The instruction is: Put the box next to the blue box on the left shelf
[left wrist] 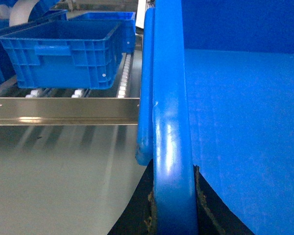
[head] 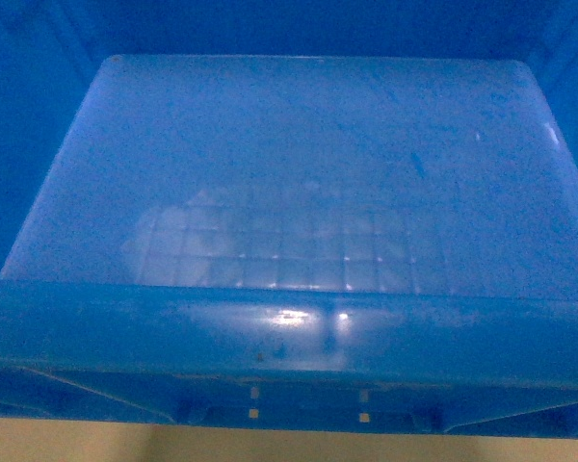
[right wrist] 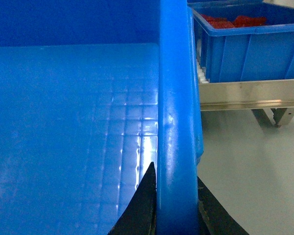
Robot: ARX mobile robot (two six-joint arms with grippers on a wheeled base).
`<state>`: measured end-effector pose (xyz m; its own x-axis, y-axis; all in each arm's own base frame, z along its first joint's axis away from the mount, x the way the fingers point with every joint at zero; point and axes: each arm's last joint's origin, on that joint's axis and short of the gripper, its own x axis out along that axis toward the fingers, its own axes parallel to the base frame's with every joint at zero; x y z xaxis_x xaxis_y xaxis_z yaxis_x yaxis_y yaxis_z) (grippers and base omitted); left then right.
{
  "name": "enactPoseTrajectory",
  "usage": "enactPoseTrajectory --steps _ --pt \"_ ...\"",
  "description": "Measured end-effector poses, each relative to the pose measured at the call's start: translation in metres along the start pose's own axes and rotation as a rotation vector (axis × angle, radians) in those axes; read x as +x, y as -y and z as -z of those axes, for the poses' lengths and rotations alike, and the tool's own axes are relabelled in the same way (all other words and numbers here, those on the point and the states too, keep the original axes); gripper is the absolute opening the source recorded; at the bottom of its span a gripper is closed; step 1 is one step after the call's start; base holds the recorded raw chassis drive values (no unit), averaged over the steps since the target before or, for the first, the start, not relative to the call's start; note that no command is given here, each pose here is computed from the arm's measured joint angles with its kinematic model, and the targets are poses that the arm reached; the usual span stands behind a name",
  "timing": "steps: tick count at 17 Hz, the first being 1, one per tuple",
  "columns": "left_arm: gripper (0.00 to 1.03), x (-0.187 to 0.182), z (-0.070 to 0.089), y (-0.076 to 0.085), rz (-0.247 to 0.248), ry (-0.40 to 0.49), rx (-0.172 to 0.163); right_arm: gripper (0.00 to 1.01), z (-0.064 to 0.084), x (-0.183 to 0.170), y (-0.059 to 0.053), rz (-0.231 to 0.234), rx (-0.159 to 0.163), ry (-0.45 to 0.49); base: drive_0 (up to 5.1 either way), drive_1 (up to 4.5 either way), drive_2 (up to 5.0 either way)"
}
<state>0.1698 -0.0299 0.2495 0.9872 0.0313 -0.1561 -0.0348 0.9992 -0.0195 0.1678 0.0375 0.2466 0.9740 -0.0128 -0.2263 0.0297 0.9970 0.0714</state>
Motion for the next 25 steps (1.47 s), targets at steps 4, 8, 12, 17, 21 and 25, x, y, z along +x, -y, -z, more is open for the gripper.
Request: enactPoseTrajectory --steps 4,8,12,17,21,25 --pt "0.09 0.0000 0.0011 -0.0001 0.000 -0.007 0.001 0.08 0.0012 0.0001 0.0001 0.000 -0.002 -0.007 0.0 0.00 0.0" --pt "0.09 0.0000 0.0005 0.0000 0.000 -0.001 0.001 0.08 0.0007 0.0001 0.0001 0.000 -0.001 -0.003 0.0 0.00 0.0" --pt "0.09 0.0000 0.0005 0.0000 0.000 -0.001 0.001 0.08 0.0007 0.0001 0.0001 0.000 -0.001 -0.003 0.0 0.00 0.0" --pt "0.09 -0.0003 0.0002 -0.0001 0.000 0.001 0.000 0.08 0.0004 -0.0002 0.0001 -0.001 0.000 0.000 0.0 0.00 0.0" --pt "0.09 -0.0002 0.0003 -0.0001 0.000 0.001 0.000 0.08 0.0005 -0.0002 0.0001 -0.001 0.000 -0.001 0.0 0.00 0.0" --pt "0.09 -0.0002 0.0003 -0.0001 0.000 0.000 0.000 0.08 0.0007 0.0000 0.0001 0.000 -0.001 -0.002 0.1 3.11 -2.9"
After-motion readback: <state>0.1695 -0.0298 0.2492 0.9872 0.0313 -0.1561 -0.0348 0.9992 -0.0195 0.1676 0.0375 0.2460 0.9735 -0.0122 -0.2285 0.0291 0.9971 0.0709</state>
